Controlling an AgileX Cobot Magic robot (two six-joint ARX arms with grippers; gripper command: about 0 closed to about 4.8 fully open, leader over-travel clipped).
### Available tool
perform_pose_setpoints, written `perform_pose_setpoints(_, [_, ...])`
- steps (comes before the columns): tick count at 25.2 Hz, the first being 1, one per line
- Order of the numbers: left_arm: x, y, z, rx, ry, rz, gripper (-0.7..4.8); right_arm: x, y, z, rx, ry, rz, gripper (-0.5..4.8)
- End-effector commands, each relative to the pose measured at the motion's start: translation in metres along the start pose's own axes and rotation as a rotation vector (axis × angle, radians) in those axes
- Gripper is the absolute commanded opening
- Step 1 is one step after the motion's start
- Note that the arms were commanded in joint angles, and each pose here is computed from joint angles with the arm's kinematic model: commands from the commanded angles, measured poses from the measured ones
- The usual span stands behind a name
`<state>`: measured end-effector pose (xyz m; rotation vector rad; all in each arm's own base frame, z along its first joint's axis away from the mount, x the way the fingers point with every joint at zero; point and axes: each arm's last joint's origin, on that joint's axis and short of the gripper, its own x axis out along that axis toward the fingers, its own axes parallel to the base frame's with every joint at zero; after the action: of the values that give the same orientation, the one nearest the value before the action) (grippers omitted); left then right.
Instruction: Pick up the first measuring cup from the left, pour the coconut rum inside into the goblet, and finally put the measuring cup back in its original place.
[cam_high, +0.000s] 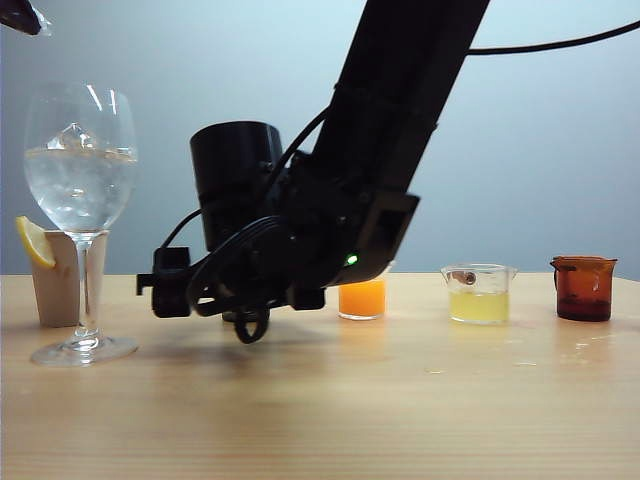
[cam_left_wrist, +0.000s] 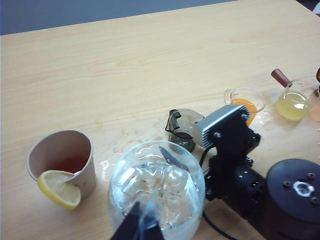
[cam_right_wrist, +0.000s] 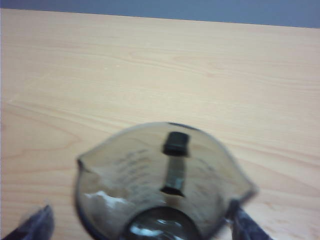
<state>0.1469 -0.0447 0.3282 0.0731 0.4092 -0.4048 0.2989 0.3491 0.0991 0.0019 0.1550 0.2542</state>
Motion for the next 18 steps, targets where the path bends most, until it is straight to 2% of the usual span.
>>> perform_pose_setpoints(1, [-0.001, 0.0, 0.002, 0.0, -0.017, -0.003, -0.03, -0.011, -0.006, 0.005, 0.028, -0.013, -0.008, 4.79])
perform_pose_setpoints(9, [-0.001, 0.0, 0.002, 0.0, -0.017, -0.003, -0.03, -0.066, -0.022, 0.016, 0.003, 0.021, 0.027, 4.7])
perform_pose_setpoints(10, [-0.001, 0.0, 0.002, 0.0, -0.017, -0.003, -0.03, -0.071, -0.024, 0.018, 0.002, 0.022, 0.031, 4.07])
perform_pose_setpoints(13, [-0.001, 0.0, 0.002, 0.0, -0.018, -0.003, -0.03, -0.087, -0.032, 0.026, 0.005, 0.017, 0.041, 0.67])
perform_pose_setpoints(14, [-0.001, 0.0, 0.002, 0.0, -0.017, -0.003, -0.03, -0.092, -0.036, 0.031, 0.005, 0.013, 0.047, -0.08])
perform_pose_setpoints(18, [-0.001, 0.0, 0.002, 0.0, -0.017, -0.003, -0.03, -0.115, -0.051, 0.054, 0.022, -0.007, 0.096, -0.06])
